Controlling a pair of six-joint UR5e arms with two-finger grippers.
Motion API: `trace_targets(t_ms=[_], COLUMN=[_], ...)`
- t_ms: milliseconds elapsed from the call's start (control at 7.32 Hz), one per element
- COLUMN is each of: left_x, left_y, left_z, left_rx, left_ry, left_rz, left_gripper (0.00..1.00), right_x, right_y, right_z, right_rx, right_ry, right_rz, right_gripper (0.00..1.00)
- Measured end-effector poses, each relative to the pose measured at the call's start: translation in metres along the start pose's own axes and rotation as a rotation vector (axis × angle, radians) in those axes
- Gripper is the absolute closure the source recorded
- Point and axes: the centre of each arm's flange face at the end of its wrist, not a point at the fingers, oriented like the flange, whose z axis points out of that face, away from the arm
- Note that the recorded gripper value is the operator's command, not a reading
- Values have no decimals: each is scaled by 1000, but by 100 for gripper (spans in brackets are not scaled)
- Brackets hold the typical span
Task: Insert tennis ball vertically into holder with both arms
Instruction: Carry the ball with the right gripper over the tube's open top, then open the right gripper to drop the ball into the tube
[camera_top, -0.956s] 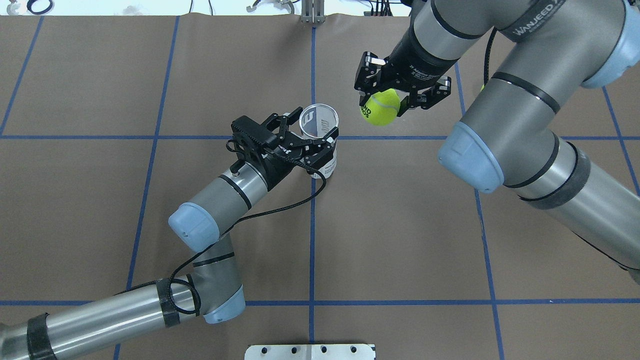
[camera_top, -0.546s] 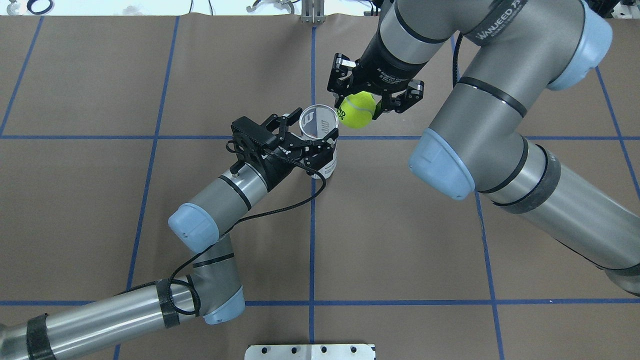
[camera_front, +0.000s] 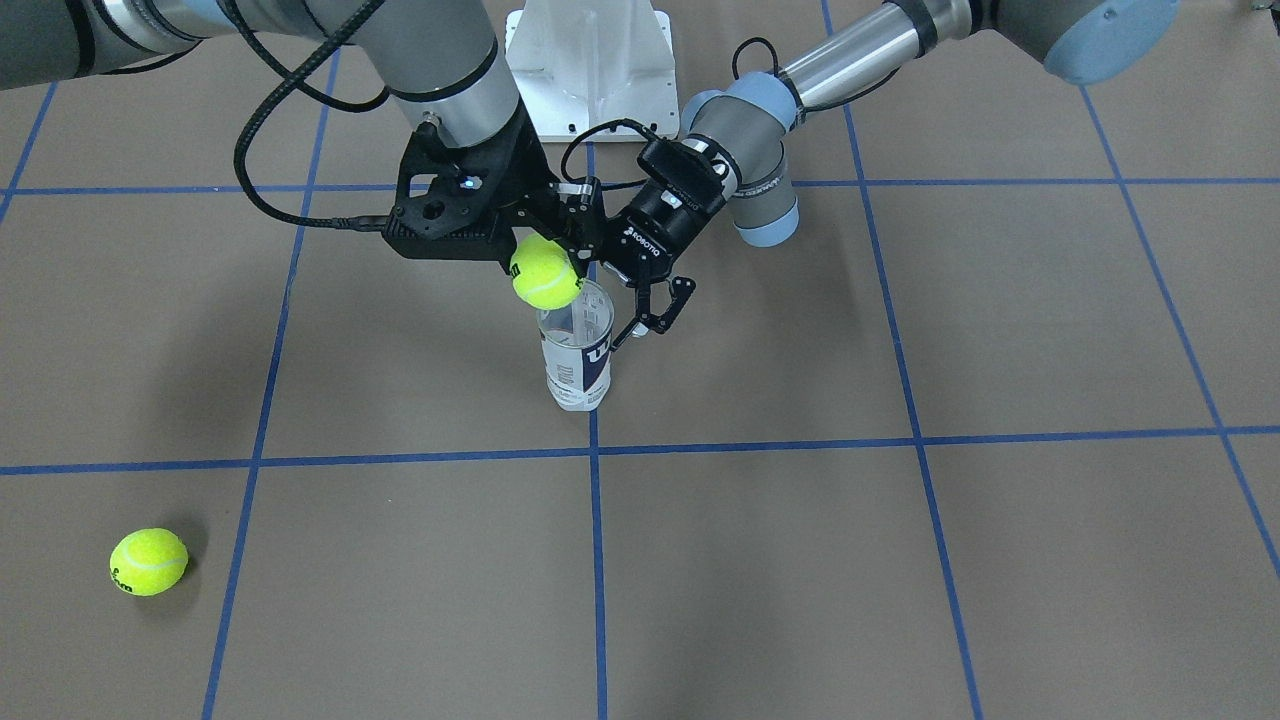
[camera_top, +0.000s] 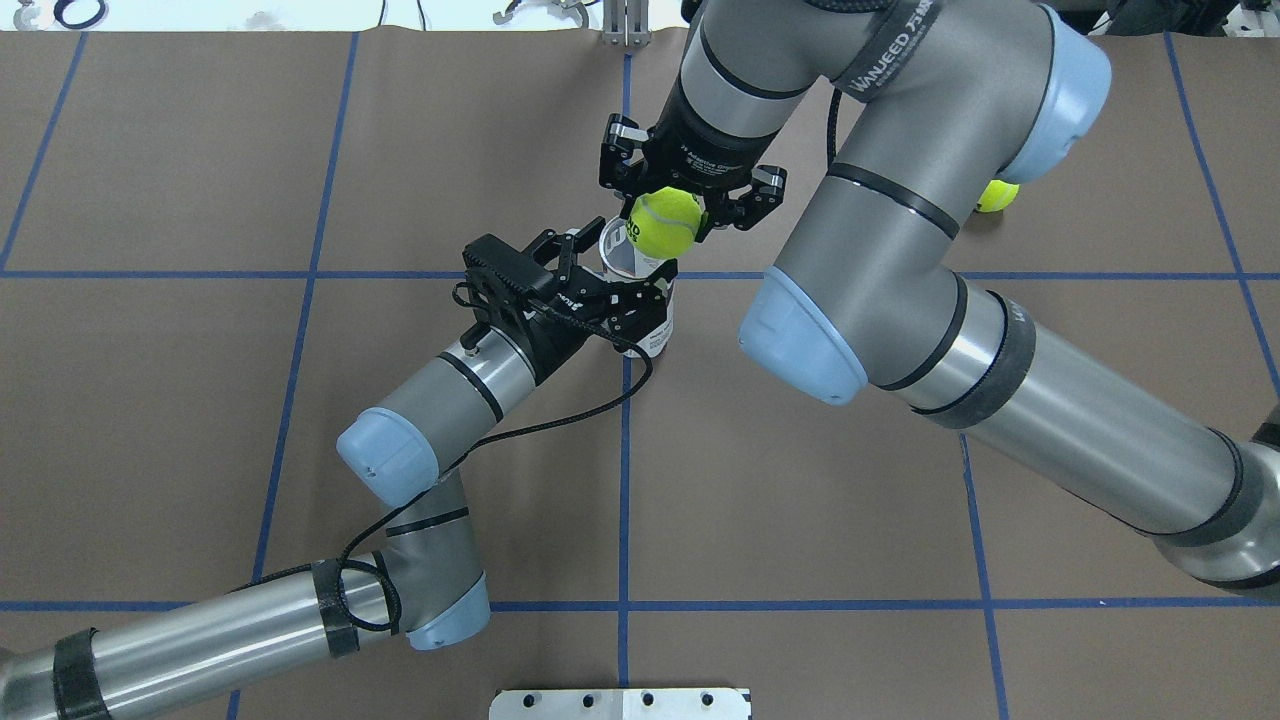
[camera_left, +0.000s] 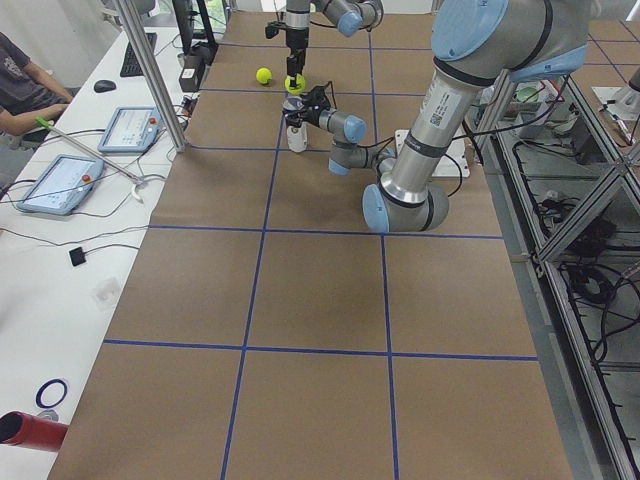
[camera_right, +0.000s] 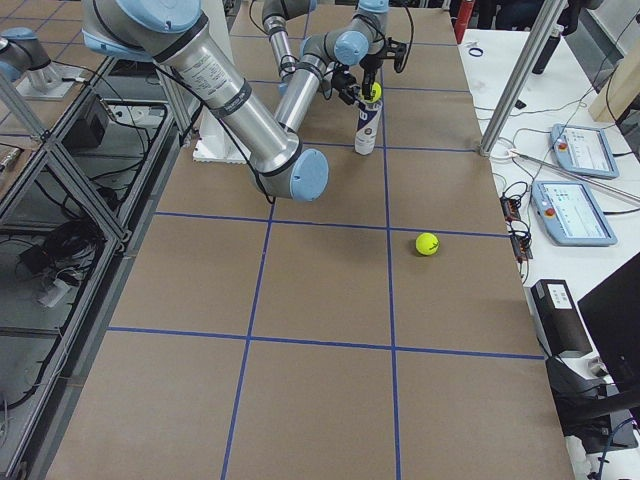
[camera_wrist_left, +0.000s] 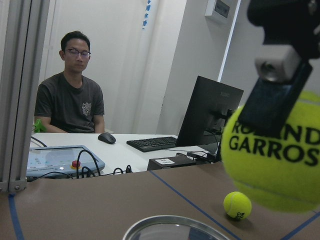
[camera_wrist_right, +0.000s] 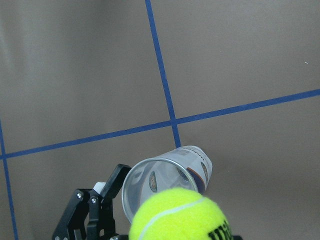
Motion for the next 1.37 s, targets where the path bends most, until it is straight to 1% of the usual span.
trace_targets(t_ms=[273,546,683,819,956,1365], left_x=[0,1,1,1,1,1], left_y=[0,0,0,0,0,0], left_z=[0,0,0,0,0,0], left_rx=[0,0,0,0,0,-1], left_ry=[0,1,2,2,2,2], left_rz=[0,-1,-1,-1,-1,-1], left_gripper=[2,2,2,2,4,6], right_x=[-13,-16,-17,-18,-17,-17], right_y=[-4,0,2,3,4,4], right_z=[11,21,24,26,27,29], right_rx=[-3,-2,-4,-5,-5,10], right_ry=[19,32,35,36,37,44], right_rz=[6,0,-3,-5,-5,-6], right_gripper=[100,100,90,20,3,2])
